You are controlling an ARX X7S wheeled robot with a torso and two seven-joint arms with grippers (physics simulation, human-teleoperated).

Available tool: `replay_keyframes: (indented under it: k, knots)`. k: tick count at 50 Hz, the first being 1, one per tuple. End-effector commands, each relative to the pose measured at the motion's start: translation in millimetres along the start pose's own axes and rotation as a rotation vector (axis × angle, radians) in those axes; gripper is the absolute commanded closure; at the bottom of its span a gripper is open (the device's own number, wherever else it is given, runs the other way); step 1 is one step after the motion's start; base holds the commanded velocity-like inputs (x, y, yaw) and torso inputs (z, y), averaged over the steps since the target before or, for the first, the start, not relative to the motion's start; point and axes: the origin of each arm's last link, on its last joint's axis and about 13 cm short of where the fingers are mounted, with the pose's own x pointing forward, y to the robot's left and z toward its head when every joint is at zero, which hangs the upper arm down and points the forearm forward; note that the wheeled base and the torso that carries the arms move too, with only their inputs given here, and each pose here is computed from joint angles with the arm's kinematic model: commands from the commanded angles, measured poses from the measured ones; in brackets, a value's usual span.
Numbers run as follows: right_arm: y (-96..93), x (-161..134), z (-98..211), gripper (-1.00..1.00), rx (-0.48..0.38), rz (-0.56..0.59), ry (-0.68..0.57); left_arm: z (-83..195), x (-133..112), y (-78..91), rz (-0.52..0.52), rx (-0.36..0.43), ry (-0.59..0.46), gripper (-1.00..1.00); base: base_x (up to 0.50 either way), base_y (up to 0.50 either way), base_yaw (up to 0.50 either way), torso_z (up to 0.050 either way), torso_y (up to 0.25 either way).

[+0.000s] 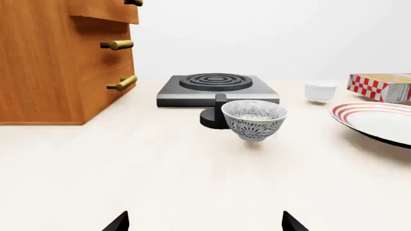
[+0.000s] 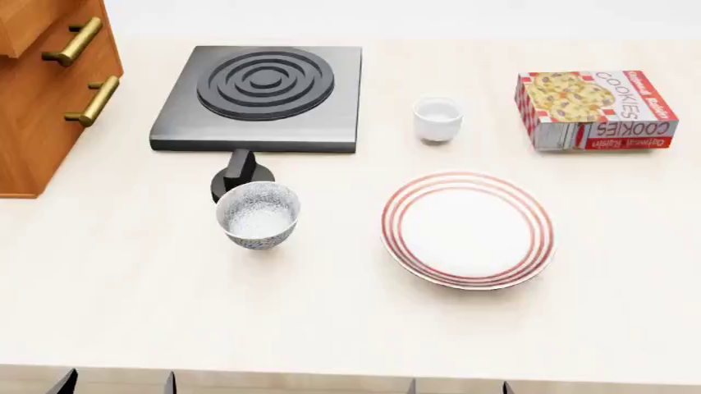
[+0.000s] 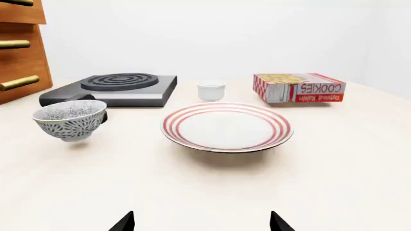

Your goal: Pick the akita bowl on the wooden cabinet and place it on the plate.

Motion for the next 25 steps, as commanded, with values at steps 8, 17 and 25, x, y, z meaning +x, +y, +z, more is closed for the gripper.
replay_keyframes:
  k: [8, 17, 25]
  knots:
    - [0.7, -1.5, -0.3, -1.00, -0.003, 0.003, 0.001, 2.1, -1.1, 0.2, -0.001, -0.012, -0.001, -1.00, 0.00, 0.00, 0.00, 0.000, 0.000]
    - [0.7, -1.5, -1.3, -1.00, 0.000, 0.003, 0.002, 2.7, 0.6, 1.1, 0.015, -0.036, 0.003, -1.00, 0.00, 0.00, 0.00, 0.000, 0.000]
    - [1.0, -1.1, -1.7, -1.00, 0.001, 0.002, 0.002, 3.8, -0.4, 0.5, 0.016, -0.031, 0.005, -1.00, 0.00, 0.00, 0.00, 0.000, 0.000]
